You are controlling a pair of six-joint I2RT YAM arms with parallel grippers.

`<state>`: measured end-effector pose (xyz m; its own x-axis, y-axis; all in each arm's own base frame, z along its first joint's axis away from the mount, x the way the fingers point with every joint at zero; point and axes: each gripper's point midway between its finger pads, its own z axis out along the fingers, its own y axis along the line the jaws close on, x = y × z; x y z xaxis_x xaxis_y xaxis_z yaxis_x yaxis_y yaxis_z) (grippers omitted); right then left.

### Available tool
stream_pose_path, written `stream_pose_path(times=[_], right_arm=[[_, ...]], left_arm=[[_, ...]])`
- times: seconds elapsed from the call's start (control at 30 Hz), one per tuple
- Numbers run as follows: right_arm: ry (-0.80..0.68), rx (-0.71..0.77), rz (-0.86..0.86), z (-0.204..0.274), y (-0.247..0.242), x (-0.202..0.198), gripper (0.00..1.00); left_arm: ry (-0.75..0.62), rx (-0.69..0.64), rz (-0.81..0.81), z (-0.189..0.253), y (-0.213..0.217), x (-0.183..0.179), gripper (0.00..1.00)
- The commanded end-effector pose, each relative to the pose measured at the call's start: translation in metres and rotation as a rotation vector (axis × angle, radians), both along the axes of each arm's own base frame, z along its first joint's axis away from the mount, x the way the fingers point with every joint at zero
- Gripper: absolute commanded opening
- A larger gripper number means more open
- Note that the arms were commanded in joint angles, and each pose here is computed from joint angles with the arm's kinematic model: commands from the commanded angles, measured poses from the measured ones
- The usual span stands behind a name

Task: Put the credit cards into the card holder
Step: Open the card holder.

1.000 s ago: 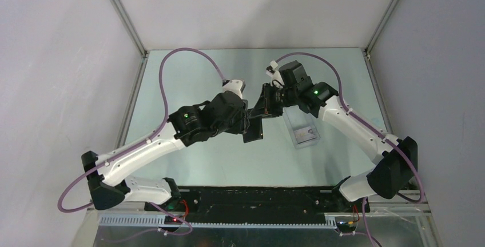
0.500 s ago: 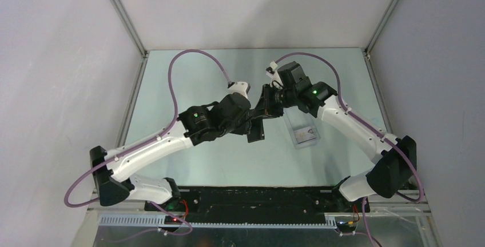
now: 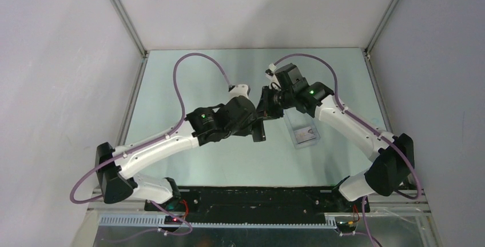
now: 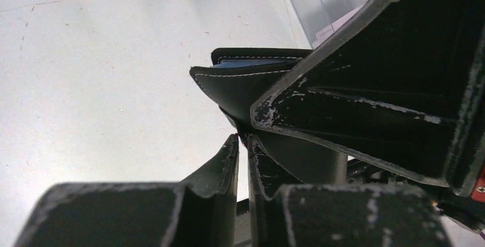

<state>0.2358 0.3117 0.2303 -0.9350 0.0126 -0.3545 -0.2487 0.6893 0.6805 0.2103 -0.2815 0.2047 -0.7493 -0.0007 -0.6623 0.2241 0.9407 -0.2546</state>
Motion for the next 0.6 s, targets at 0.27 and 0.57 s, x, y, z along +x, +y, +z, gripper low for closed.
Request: stream_pose_path(times=[0.27, 0.57], right_arm=[[-0.065, 0.143, 0.063, 0.054, 0.013, -0.007, 0.0], [-0.058, 0.117, 0.063, 0.045, 0.012, -0.005, 0.0]], left_arm=[[0.123, 0.314, 0.15, -0.067, 0.097, -0.009, 0.16], [0.045, 0.058, 0.13, -0.012, 0.091, -0.011, 0.56]])
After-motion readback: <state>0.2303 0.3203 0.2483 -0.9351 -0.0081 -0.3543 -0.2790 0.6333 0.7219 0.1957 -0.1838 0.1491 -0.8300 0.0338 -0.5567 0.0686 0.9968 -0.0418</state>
